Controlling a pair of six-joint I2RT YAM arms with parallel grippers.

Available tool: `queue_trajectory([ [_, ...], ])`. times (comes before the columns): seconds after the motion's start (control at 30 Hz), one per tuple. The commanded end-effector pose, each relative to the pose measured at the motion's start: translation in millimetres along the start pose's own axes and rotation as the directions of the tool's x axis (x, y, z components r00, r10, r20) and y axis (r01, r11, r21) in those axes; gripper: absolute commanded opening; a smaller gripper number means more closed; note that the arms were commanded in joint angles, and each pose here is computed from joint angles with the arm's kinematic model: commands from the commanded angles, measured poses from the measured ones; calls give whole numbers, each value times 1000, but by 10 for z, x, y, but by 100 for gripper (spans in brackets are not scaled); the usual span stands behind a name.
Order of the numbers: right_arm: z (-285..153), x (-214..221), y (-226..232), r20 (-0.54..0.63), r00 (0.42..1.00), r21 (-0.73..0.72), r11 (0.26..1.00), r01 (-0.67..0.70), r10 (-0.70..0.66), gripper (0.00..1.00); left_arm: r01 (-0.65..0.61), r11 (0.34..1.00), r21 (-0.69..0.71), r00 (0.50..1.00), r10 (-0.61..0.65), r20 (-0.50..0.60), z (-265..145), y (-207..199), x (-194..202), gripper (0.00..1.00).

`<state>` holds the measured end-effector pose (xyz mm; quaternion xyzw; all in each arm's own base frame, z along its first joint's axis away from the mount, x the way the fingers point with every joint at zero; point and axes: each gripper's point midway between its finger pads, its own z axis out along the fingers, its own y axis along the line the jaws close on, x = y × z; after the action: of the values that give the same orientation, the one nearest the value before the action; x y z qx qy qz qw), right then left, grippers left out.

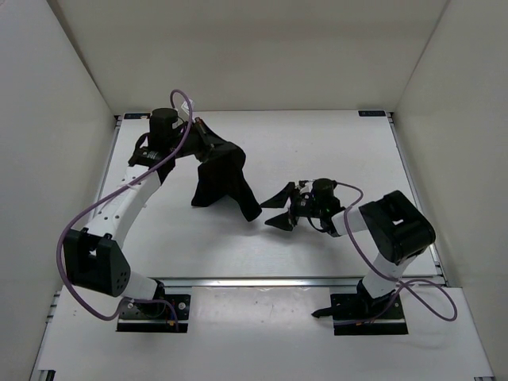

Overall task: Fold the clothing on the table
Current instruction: Flatten the skirt out

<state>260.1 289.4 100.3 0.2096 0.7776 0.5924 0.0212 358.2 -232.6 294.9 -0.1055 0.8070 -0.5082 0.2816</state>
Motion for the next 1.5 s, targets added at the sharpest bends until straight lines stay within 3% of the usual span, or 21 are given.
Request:
queue_trajectory([
  [0.0, 49, -44, 221, 12, 1000, -102, 995, 10, -9, 67, -42, 996, 77, 999, 40, 30, -166, -234, 1, 0],
  [0.27, 382, -148, 293, -31, 992, -154, 981, -122, 119, 68, -34, 997, 74, 999, 32, 31, -179, -214, 24, 0],
  [0.33, 468, -89, 364, -61, 991, -170, 977, -132, 123, 62, -36, 996, 76, 999, 33, 37, -200, -217, 0, 0],
  [0.4, 497, -61, 475, -85, 988, -206, 968, -143, 128, 32, -35, 997, 74, 999, 32, 38, -184, -199, -5, 0],
  [0.5, 416, 25, 728, -119, 988, -300, 945, -130, 98, 1, -27, 996, 79, 999, 25, 35, -191, -197, 2, 0],
  [0.57, 255, 56, 875, -134, 985, -351, 924, -150, 110, 0, -23, 997, 76, 998, 19, 52, -194, -168, -43, 0],
  [0.67, -21, -5, 1168, -110, 994, -395, 917, -52, 9, 0, -30, 994, 107, 999, 25, 49, -208, -266, -137, 0],
  [0.73, -151, -126, 1276, -69, 997, -336, 942, 12, -37, 1, -29, 996, 86, 998, 24, 52, -170, -251, -307, 0],
  [0.77, -289, -153, 1535, -13, 983, -360, 918, 166, -183, 0, -74, 993, 92, 994, 66, 88, -229, -373, -456, 0],
  [0.83, -417, -309, 1774, 50, 964, -256, 930, 265, -261, 1, -102, 991, 85, 990, 92, 107, -287, -531, -661, 0],
  [0.87, -507, -361, 1743, 85, 944, -183, 926, 330, -320, 0, -99, 992, 74, 989, 91, 115, -310, -508, -726, 0],
  [0.9, -631, -393, 1986, 154, 884, -174, 868, 465, -442, 0, -123, 989, 88, 984, 110, 141, -378, -621, -817, 0],
  [0.97, -794, -411, 2064, 186, 858, -94, 861, 500, -478, 1, -150, 981, 120, 979, 130, 159, -517, -790, -854, 0],
  [1.0, -935, -374, 2242, 240, 808, -85, 818, 569, -537, 0, -146, 981, 125, 979, 125, 162, -544, -812, -886, 0],
  [1.13, -1330, -170, 2418, 320, 745, -58, 773, 632, -585, 0, -160, 972, 170, 979, 135, 151, -775, -994, -776, 0],
  [1.17, -1345, -152, 2380, 313, 759, -49, 789, 613, -571, 0, -173, 968, 180, 977, 145, 158, -851, -1063, -722, 0],
  [1.2, -1447, -77, 2469, 342, 724, -45, 759, 649, -599, 0, -162, 971, 176, 979, 136, 153, -842, -1032, -689, 0],
  [1.3, -1551, 19, 2493, 344, 724, -44, 760, 649, -598, 0, -152, 969, 193, 982, 125, 143, -878, -1036, -589, 0],
  [1.47, -1485, -151, 2366, 293, 776, -78, 795, 602, -559, 0, -92, 981, 170, 994, 81, 69, -614, -776, -568, 0],
])
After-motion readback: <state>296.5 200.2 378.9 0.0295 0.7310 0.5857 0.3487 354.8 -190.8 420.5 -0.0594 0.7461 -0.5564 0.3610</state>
